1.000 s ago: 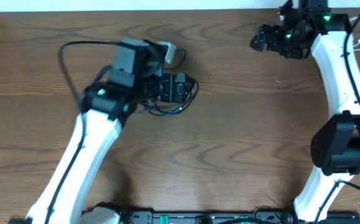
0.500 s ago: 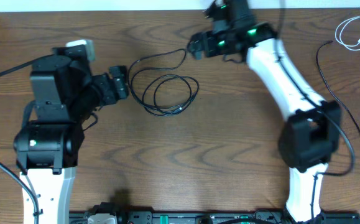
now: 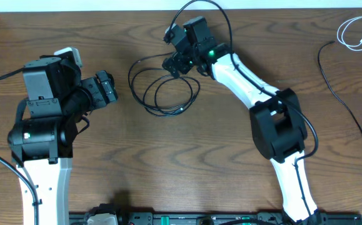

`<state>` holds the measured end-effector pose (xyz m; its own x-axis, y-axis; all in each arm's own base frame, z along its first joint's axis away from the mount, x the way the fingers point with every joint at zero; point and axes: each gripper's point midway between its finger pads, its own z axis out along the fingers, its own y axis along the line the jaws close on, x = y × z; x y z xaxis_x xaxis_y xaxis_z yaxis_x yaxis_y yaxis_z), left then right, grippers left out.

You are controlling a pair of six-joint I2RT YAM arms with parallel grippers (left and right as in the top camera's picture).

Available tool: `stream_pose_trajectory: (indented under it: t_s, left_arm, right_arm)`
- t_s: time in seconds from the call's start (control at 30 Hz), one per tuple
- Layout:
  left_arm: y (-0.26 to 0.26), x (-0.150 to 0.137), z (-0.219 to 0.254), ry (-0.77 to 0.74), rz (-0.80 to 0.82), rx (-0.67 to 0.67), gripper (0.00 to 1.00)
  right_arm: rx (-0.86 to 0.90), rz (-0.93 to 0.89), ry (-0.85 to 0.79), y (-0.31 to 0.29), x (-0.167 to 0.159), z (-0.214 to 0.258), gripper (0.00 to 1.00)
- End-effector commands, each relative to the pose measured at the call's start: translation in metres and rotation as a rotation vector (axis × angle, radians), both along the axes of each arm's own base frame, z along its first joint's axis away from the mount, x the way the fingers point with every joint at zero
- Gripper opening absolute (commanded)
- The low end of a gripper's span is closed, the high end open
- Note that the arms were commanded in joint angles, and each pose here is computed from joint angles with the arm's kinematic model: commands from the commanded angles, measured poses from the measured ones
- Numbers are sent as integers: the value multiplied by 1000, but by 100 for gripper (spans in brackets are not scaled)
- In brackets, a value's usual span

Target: Untangle cables

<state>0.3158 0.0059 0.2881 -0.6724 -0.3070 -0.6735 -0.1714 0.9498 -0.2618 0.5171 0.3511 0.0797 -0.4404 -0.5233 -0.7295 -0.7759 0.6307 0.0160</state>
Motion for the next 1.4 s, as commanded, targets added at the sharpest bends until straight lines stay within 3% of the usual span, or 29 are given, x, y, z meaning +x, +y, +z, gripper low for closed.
stream_pose_trajectory:
  t_s: [0.0, 0.4, 0.57, 0.87, 1.03, 1.37]
  left_arm:
    - [4, 0, 3, -1, 20, 2, 91]
    - [4, -1, 3, 2, 21, 2, 91]
    - [4, -2, 1, 10, 20, 1, 91]
    - [3, -3, 0, 16, 20, 1, 91]
    - [3, -6, -3, 35, 20, 0, 91]
    - [1, -6, -12, 73, 11, -12, 91]
  right_arm:
    - [2, 94, 20, 19, -11, -30, 97]
    - [30, 205, 72, 39, -32, -65, 94]
    - [-44, 234, 144, 29, -49, -85, 92]
    - [-159, 156, 183, -5, -44, -96, 86]
    - [-312, 44, 164, -41, -32, -103, 85]
    - [-502, 74, 433, -81, -98, -126, 72]
